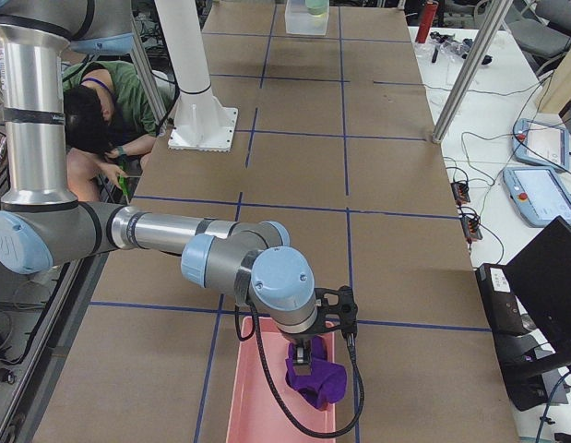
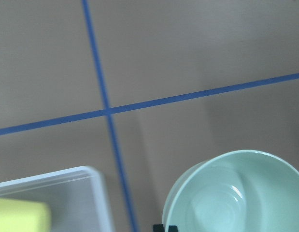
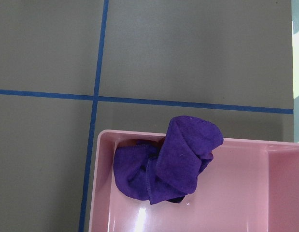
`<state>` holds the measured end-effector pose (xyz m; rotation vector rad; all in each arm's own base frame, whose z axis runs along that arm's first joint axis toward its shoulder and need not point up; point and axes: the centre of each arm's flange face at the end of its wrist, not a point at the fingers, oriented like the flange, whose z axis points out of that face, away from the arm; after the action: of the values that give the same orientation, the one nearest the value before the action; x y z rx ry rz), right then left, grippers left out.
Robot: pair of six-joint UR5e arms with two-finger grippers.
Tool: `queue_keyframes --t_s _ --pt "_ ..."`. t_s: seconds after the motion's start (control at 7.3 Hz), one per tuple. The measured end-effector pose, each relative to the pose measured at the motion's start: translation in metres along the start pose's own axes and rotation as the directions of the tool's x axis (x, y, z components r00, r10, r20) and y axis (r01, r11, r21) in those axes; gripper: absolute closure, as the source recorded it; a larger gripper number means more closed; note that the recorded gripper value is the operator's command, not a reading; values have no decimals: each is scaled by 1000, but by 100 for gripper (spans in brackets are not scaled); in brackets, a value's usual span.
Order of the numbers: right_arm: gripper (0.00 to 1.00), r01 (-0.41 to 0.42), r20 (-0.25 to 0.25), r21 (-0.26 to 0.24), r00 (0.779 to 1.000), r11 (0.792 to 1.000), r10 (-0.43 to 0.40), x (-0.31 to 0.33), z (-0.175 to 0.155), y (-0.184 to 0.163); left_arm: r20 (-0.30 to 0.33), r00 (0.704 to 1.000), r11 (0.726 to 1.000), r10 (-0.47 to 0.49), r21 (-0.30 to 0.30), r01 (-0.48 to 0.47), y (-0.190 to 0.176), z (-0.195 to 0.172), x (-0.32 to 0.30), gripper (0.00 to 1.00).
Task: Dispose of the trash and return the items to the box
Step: 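Carry the green bowl into the clear bin with the left gripper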
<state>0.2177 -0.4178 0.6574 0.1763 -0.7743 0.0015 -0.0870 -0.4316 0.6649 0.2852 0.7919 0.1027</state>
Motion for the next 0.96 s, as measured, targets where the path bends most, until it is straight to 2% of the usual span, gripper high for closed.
queue_keyframes --t_s 0.14,0.41,0.55,0.96 --pt "0 6 3 1 1000 1000 -6 -7 0 -2 50 999 1000 -10 -14 11 16 -1 -42 100" --pt "0 -54 5 -12 999 998 54 -50 6 -9 124 992 998 -29 -58 36 51 7 -103 100" --pt "0 -73 6 -32 997 997 73 -77 15 -11 144 989 996 -32 -82 44 66 13 -121 100" --pt "0 -13 14 -60 1000 998 14 -116 52 -10 143 988 987 -58 -141 78 98 37 -150 100"
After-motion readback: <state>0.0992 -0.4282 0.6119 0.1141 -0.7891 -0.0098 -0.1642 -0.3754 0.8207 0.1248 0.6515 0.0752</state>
